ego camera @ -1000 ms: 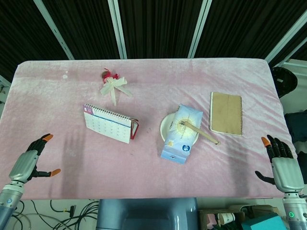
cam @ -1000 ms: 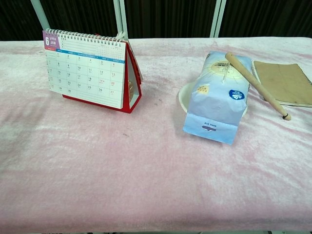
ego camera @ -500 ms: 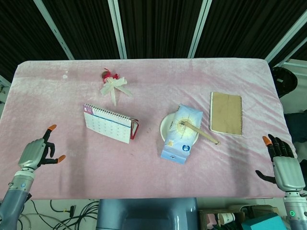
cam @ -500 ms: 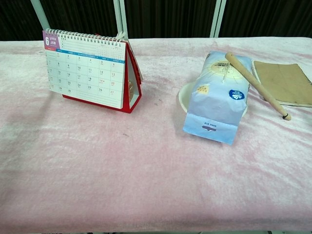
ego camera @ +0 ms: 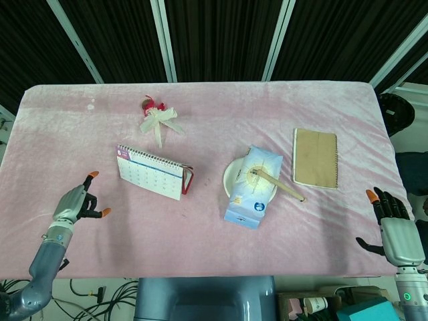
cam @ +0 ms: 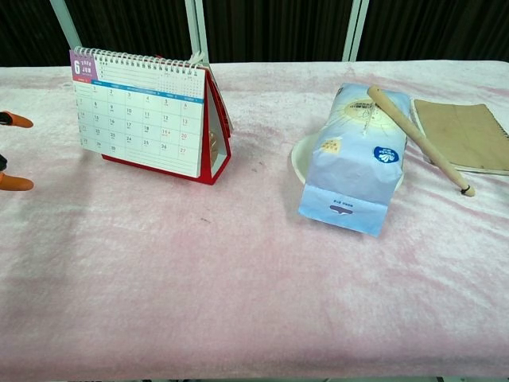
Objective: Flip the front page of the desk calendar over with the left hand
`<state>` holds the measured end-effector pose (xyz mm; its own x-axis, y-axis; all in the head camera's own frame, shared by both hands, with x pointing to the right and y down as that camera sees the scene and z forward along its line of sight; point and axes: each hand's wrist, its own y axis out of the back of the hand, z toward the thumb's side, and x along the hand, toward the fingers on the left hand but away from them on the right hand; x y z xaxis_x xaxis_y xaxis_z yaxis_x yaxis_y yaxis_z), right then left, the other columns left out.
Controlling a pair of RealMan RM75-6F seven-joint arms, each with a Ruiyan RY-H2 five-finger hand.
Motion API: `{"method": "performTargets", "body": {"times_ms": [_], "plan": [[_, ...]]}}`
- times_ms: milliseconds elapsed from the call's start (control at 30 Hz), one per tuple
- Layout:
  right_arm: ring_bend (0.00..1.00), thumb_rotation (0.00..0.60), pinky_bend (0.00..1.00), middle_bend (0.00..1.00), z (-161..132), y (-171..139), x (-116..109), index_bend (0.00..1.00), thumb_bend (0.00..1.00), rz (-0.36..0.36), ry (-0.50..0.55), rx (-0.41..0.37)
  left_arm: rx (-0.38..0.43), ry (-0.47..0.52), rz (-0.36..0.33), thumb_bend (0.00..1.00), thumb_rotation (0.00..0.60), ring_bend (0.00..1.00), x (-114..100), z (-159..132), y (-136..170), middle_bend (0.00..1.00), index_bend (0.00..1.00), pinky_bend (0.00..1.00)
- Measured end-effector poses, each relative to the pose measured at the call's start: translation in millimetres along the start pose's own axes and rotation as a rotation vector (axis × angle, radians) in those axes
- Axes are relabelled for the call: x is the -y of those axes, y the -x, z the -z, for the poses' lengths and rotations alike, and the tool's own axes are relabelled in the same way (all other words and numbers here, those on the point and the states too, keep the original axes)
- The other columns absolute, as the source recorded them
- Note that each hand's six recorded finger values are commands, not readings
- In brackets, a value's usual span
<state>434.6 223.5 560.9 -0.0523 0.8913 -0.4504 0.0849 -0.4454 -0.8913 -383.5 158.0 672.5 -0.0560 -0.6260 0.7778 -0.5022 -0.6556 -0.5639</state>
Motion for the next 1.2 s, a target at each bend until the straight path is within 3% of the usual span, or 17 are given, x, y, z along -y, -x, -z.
{"method": "performTargets", "body": {"times_ms": [467, 1200], "plan": [[0.0, 0.6, 0.07, 0.0, 1, 1, 0, 0.0, 0.07, -0.003, 0.005, 0.006, 0.002, -0.001, 0.063, 0.22, 0.6, 0.89, 23, -16, -13, 0.85, 0.0, 0.9], [0.0, 0.6, 0.07, 0.0, 1, 1, 0, 0.0, 0.07, -0.011, 0.011, 0.005, 0.026, 0.01, 0.092, 0.22, 0.6, 0.89, 42, -31, -15, 0.84, 0.0, 0.9]]}}
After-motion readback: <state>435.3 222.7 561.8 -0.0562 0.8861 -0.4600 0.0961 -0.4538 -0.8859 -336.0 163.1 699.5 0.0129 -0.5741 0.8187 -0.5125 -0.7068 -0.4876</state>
